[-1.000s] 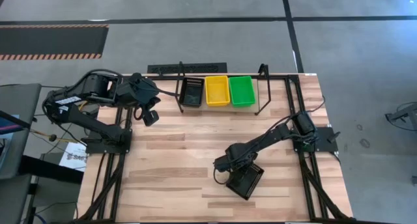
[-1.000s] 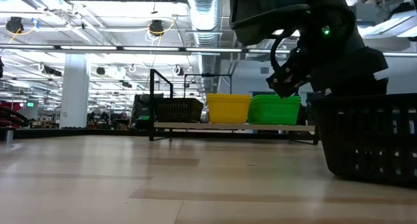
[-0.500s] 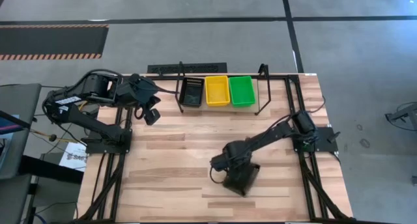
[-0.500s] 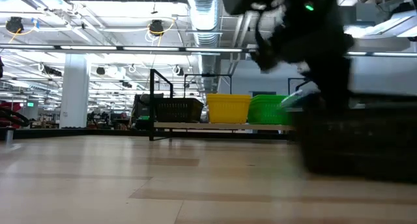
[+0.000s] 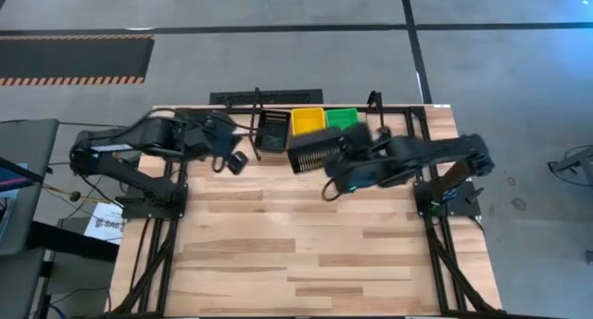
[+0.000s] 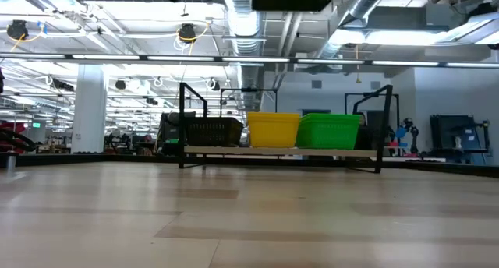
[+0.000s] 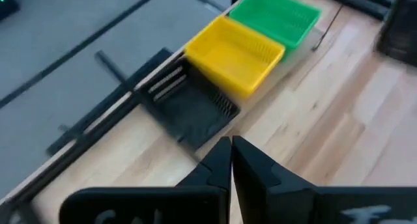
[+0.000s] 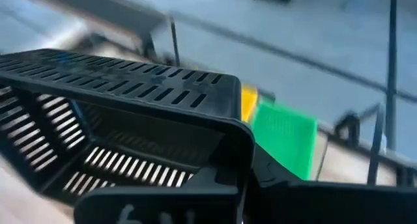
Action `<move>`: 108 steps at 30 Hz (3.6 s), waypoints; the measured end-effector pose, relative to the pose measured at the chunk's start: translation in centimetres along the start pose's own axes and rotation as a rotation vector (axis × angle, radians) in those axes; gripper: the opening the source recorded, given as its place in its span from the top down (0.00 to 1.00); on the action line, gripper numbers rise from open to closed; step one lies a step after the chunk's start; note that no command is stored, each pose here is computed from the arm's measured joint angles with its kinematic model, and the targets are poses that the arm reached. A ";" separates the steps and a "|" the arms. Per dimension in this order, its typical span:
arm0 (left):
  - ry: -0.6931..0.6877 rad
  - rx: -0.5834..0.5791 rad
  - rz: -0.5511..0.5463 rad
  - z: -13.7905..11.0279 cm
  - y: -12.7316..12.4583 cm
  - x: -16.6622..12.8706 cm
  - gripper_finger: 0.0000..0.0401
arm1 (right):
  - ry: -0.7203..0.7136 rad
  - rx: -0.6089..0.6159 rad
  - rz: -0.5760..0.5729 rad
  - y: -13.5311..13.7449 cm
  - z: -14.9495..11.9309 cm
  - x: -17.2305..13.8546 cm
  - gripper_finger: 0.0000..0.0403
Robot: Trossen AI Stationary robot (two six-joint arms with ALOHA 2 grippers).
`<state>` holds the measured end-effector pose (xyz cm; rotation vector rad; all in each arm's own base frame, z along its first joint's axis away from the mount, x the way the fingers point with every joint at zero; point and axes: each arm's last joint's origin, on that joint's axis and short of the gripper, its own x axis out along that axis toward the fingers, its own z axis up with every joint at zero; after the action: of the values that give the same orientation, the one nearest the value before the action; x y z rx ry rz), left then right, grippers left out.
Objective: Stack baskets on shelf by color
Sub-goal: Stack the black bin on top of the black bins on the shelf
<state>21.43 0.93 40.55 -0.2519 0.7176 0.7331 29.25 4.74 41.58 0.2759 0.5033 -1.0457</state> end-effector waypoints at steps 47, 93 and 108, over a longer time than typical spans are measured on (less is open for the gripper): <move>-0.341 0.472 -0.057 1.1 -8.4 5.4 0.58 | 0.099 -0.084 0.061 2.7 -0.3 3.1 0.99; -0.241 0.523 0.058 3.2 -6.6 6.1 0.97 | 0.075 -0.113 0.162 3.2 1.6 4.9 0.99; -0.233 0.520 0.073 3.2 -6.1 6.0 1.00 | -0.209 -0.179 0.435 5.1 4.6 -2.4 0.71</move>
<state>30.38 1.11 38.68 0.3303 0.6718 0.6087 33.99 6.95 46.67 0.1077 0.3251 -0.5925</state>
